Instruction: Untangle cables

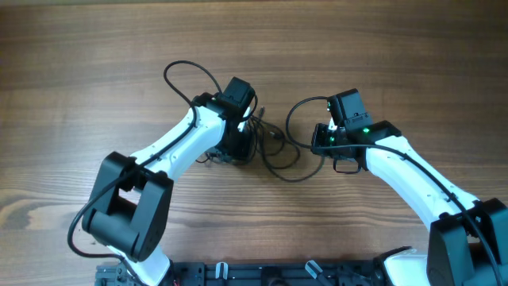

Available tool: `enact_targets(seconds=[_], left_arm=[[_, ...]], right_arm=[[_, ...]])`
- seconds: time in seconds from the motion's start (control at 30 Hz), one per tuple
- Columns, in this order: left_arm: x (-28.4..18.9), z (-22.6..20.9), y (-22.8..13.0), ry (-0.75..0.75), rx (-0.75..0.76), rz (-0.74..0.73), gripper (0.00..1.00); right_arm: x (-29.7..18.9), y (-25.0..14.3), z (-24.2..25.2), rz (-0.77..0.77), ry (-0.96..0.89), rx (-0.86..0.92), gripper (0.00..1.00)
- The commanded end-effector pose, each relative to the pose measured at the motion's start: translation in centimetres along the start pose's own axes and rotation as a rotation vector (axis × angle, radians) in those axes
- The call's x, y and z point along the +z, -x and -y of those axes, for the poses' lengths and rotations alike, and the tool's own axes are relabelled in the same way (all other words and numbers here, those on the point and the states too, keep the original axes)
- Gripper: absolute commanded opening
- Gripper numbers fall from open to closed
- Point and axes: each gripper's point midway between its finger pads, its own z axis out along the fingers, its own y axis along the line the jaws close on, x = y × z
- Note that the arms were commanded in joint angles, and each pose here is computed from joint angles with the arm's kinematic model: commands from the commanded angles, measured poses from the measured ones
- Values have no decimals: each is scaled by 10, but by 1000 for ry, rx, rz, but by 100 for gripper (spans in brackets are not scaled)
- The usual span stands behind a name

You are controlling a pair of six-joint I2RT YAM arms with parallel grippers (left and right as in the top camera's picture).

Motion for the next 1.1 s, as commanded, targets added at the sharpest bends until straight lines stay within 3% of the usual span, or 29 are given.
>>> enact_targets(seconds=[0.0,0.13,0.57,0.73,0.9,1.07], left_arm=[[6,-4,0,25,9,-9,45],[7,-4,-1,26,9,-13,36],[29,-11,-17,30,8,-30,34],[29,-11,-17,30,8,-30,4],[26,-10,-16,28,8,-23,4],[-7,-5,-9,12,11,19,4]], right_arm=[[2,2,-5,-6,13,7,17],[2,2,-5,-6,13,7,17],[2,2,-5,-7,14,8,17],[2,1,-5,-8,16,8,17],[2,1,-5,-9,16,8,17],[1,0,-12,-18,52,0,17]])
